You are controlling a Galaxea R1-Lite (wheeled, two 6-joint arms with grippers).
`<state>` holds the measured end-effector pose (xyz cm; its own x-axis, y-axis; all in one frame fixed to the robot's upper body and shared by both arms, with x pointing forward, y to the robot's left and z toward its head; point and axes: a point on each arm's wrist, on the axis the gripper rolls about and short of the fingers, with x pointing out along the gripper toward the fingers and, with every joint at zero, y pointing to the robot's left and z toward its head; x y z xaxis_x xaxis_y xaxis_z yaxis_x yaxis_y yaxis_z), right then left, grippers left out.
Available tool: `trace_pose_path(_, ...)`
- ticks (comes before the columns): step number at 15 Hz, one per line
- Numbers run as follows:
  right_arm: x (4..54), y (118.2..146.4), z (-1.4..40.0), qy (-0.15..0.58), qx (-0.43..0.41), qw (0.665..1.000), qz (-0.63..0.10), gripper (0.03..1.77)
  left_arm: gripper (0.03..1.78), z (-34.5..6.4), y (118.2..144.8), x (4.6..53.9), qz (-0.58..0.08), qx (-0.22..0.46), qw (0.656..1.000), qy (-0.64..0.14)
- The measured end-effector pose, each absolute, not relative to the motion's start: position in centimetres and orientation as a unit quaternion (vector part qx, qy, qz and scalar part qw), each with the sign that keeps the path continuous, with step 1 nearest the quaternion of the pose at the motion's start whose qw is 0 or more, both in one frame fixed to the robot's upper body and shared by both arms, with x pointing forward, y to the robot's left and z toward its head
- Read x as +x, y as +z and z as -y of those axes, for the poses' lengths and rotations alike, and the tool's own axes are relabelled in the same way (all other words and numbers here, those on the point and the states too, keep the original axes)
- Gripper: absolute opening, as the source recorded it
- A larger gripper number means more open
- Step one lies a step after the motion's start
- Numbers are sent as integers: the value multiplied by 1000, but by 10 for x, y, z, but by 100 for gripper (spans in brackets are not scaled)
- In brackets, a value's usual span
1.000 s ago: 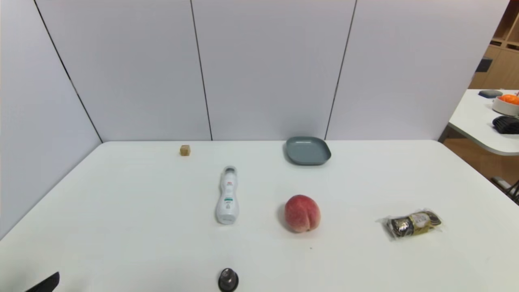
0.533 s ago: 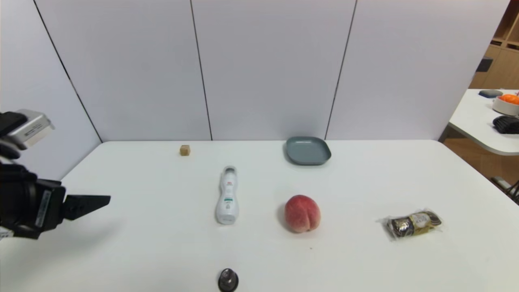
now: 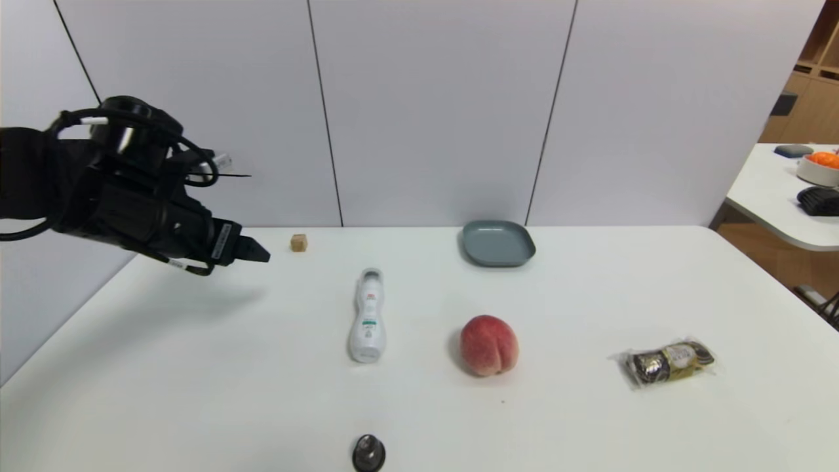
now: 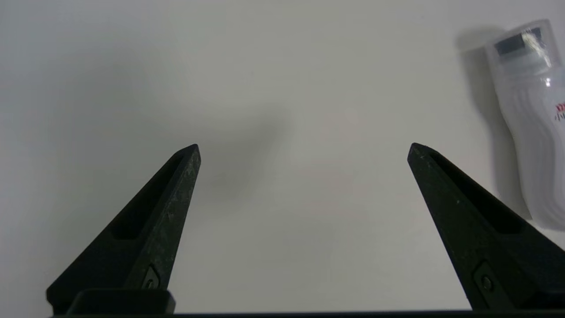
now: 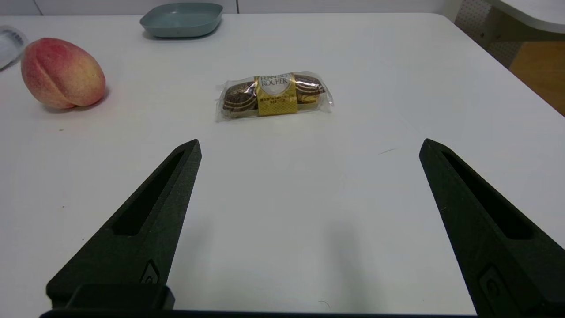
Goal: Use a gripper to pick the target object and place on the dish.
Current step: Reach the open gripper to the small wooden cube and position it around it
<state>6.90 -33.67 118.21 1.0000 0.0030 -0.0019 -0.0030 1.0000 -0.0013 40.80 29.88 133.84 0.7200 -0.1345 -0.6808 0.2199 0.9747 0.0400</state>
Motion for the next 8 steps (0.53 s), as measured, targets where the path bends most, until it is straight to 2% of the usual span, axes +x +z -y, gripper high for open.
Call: trace_pose_path(8, 69, 1182, 337, 1, -1, 1000, -1, 171, 169, -279, 1299, 514, -358, 13, 930, -83)
